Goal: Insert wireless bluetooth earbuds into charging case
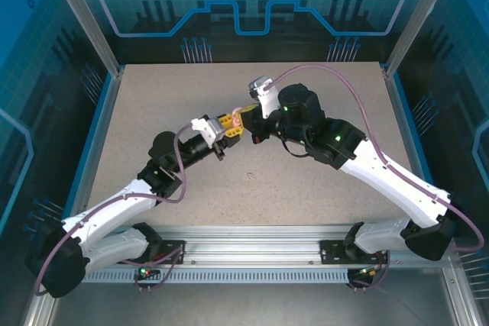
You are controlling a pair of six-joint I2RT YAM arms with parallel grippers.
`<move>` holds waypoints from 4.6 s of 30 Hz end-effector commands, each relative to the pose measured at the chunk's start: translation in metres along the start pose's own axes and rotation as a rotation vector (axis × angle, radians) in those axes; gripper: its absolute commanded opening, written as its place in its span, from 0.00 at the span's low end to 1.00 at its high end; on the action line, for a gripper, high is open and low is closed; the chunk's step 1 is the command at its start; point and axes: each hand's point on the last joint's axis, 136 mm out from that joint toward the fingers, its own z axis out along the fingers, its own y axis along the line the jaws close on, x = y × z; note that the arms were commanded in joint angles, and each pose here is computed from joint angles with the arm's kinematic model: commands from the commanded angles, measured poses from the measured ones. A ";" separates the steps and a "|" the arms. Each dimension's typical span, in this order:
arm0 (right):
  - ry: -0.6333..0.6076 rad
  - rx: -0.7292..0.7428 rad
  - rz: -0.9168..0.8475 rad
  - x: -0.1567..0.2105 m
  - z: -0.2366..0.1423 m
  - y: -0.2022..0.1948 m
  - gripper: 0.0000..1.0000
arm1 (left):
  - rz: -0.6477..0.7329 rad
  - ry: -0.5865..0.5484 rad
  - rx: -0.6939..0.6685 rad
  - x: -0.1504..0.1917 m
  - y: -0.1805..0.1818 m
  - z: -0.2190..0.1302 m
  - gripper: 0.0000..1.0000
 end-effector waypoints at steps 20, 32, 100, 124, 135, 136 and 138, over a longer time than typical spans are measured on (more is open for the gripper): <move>0.021 -0.042 -0.012 -0.004 -0.008 0.005 0.34 | 0.032 -0.111 0.000 -0.042 0.002 0.001 0.00; -0.139 -0.004 0.143 -0.059 -0.073 -0.014 0.64 | 0.015 -0.101 -0.027 -0.035 0.006 0.002 0.00; 1.024 0.319 0.147 0.324 0.128 -0.083 0.35 | -0.027 -0.097 -0.199 -0.023 0.021 -0.041 0.00; 0.928 0.308 0.181 0.291 0.120 -0.079 0.10 | -0.043 -0.089 -0.188 -0.022 0.019 -0.040 0.00; 0.633 0.243 0.324 0.187 0.080 -0.087 0.10 | -0.049 -0.087 -0.134 -0.029 0.012 -0.037 0.00; 0.597 0.231 0.342 0.176 0.074 -0.088 0.10 | -0.049 -0.083 -0.123 -0.028 0.010 -0.036 0.00; 0.506 0.188 0.371 0.147 0.061 -0.089 0.10 | -0.048 -0.090 -0.100 -0.031 0.007 -0.035 0.00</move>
